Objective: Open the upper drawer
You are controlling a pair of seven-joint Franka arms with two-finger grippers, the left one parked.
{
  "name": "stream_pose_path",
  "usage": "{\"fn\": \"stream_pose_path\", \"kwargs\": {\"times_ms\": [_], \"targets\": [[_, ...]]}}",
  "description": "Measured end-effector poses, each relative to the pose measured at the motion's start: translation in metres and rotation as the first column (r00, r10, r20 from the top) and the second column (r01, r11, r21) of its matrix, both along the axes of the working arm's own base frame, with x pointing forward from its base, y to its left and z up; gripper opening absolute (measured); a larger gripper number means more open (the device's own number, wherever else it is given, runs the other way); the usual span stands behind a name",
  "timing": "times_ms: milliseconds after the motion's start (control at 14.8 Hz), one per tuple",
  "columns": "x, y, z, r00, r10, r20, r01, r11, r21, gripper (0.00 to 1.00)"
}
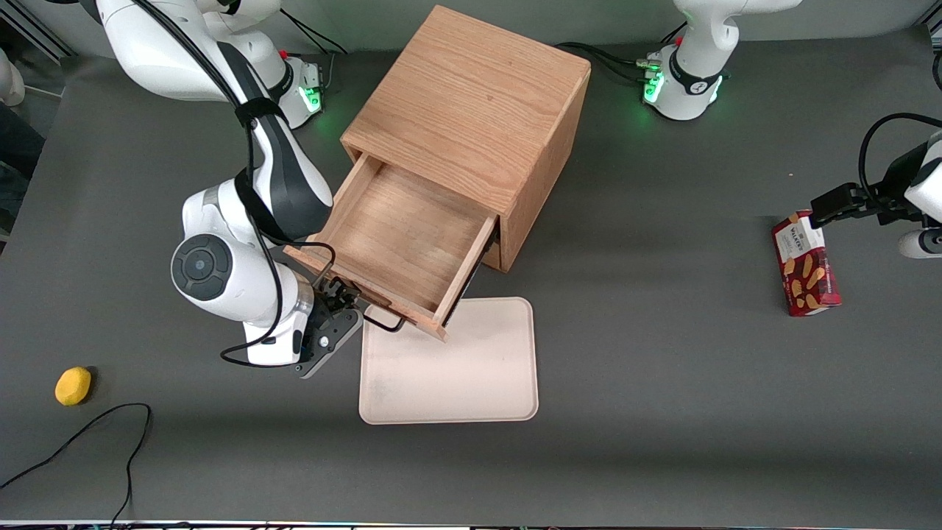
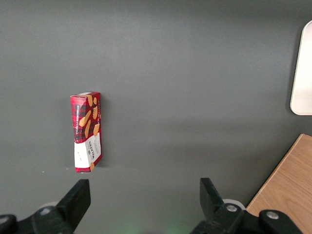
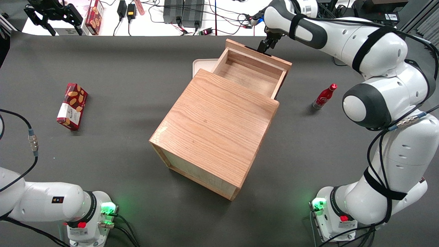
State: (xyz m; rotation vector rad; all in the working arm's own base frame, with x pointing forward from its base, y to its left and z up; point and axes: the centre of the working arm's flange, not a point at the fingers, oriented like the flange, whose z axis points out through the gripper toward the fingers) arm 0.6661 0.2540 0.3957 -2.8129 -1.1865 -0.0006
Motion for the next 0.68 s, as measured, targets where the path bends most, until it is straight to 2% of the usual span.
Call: {"fn": "stream_pose_path", "kwargs": {"times_ms": [678], "targets": [[0.0062, -0.0054, 0.0005, 0.995, 0.101, 0.021, -0.101, 0.995, 0.006, 1.00]]}}
